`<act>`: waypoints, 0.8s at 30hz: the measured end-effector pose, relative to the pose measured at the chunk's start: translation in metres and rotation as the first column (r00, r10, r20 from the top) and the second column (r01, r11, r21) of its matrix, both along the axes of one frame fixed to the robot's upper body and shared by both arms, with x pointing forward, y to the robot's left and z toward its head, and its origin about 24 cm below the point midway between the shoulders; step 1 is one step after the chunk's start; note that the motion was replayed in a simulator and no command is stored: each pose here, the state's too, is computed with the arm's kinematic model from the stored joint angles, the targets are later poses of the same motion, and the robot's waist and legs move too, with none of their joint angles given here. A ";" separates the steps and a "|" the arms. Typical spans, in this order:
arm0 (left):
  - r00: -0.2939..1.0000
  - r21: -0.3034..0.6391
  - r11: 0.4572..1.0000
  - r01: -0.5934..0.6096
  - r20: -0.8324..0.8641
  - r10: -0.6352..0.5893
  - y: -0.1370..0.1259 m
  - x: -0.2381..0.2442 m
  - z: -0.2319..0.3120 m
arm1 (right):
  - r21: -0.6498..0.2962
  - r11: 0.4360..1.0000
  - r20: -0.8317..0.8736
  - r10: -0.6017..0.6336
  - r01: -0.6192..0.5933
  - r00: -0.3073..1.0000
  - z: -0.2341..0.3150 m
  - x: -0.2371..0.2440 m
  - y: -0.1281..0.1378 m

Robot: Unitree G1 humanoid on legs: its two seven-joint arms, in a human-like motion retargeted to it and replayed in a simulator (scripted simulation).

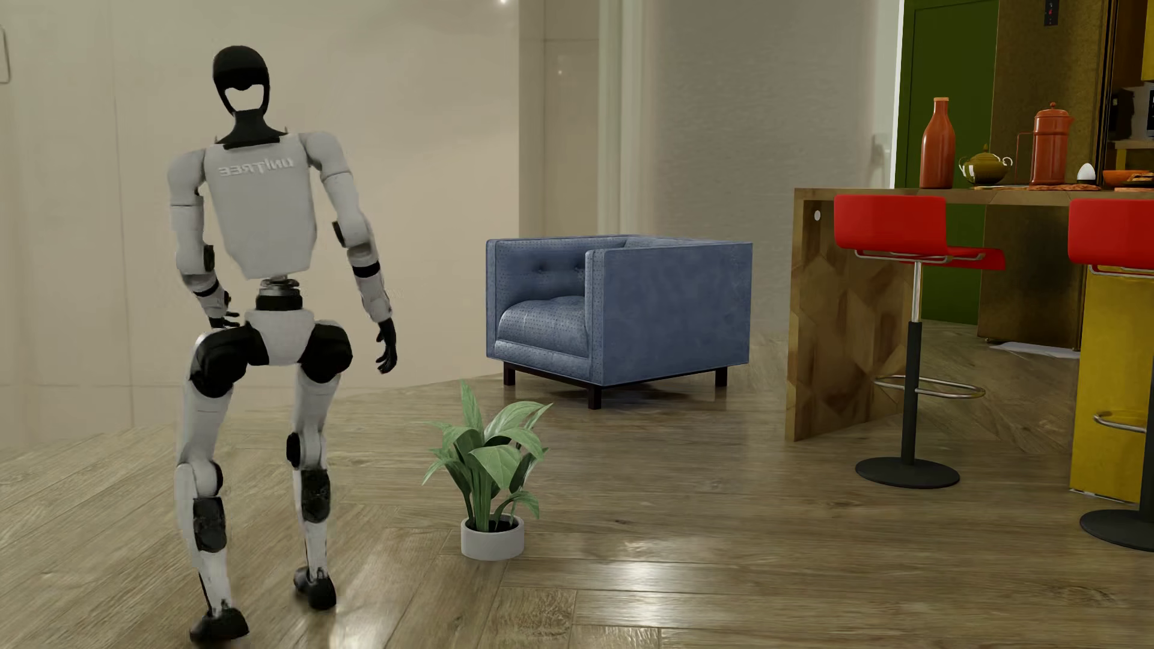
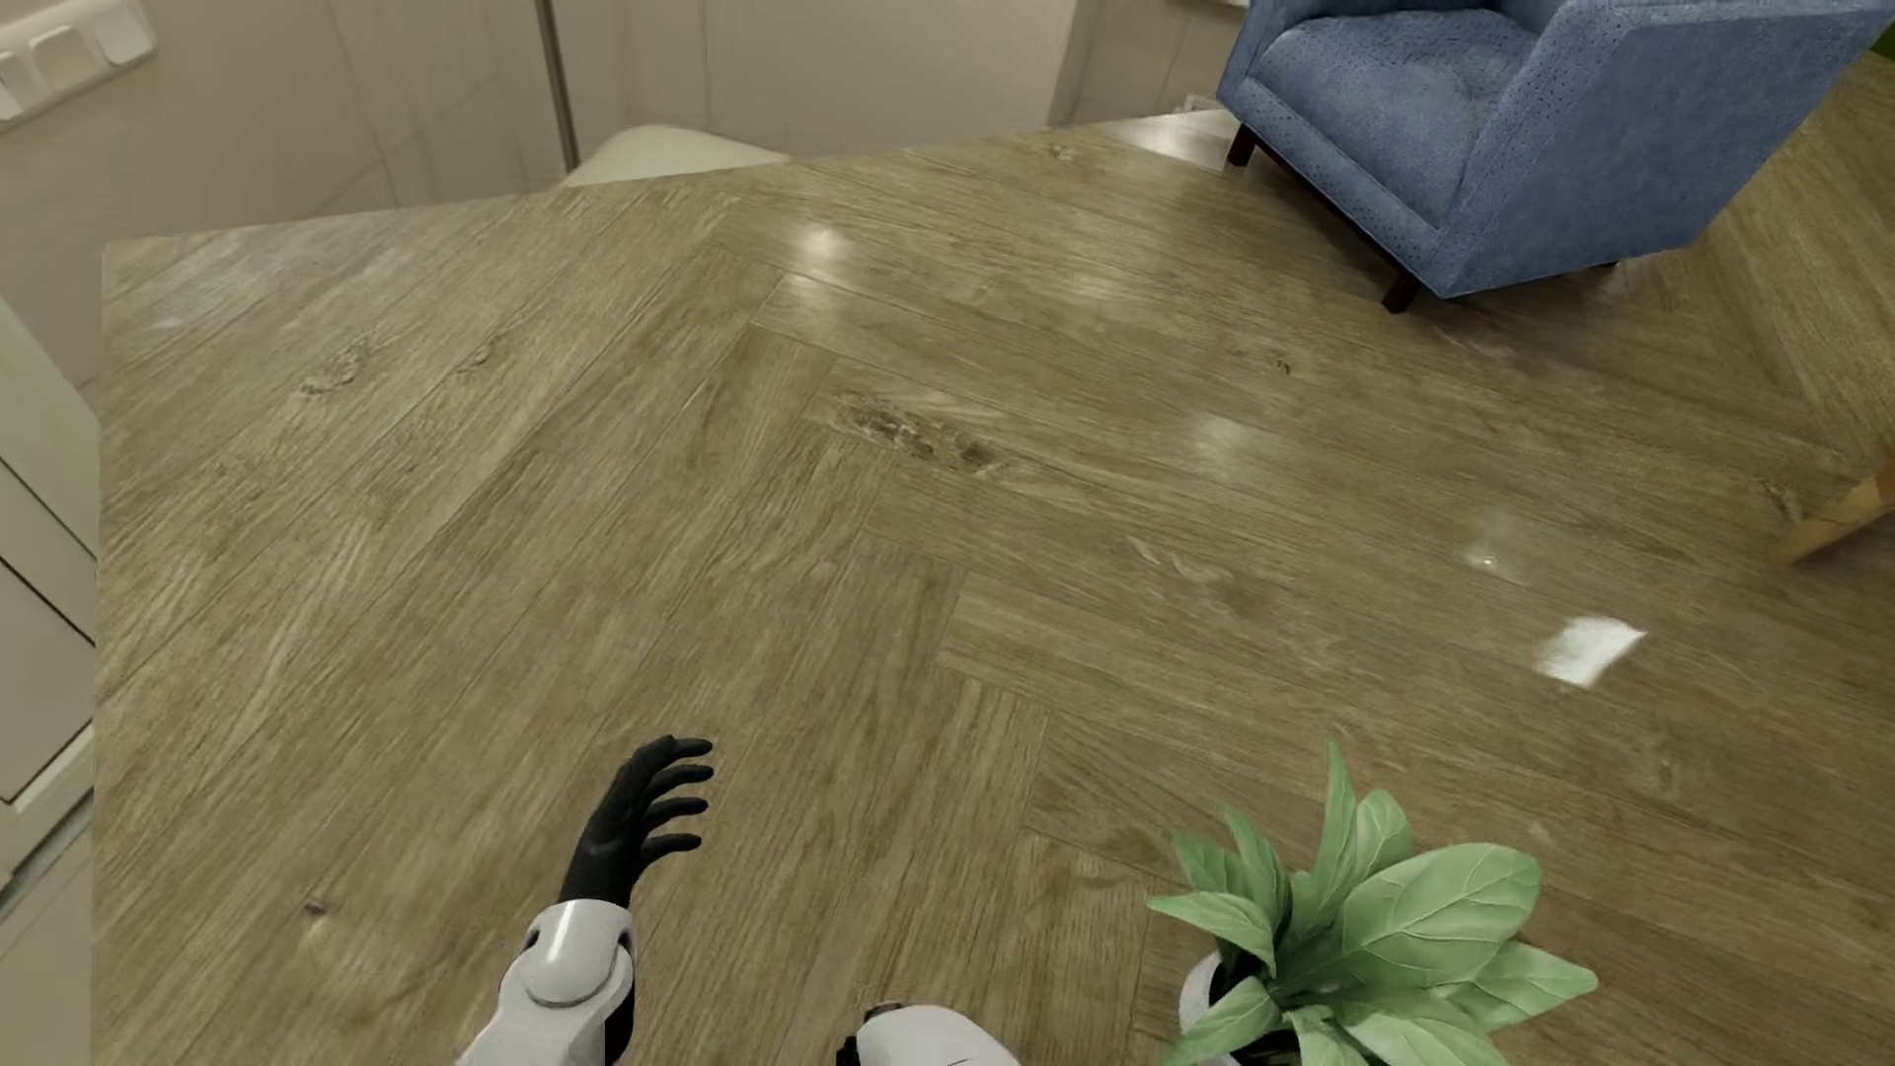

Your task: Avoid the plant

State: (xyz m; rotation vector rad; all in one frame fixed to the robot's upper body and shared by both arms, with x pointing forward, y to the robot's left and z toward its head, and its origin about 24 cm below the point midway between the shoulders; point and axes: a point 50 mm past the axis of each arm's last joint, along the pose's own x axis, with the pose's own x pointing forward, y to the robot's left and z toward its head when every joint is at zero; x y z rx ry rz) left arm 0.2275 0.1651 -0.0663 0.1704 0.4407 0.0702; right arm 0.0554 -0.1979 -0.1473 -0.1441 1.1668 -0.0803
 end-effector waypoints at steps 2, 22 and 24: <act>0.987 0.000 0.997 0.082 -0.140 -0.082 -0.007 -0.031 -0.028 | -0.026 1.000 -0.076 -0.010 0.008 0.997 -0.007 -0.002 -0.009; 0.994 0.049 0.998 -0.043 -0.094 0.048 0.020 -0.042 -0.019 | 0.027 1.000 0.087 -0.001 -0.001 0.996 0.010 0.032 -0.016; 0.986 0.048 0.996 0.074 -0.152 -0.066 0.003 -0.034 -0.024 | -0.038 0.997 0.018 0.074 -0.074 0.997 0.000 0.019 -0.015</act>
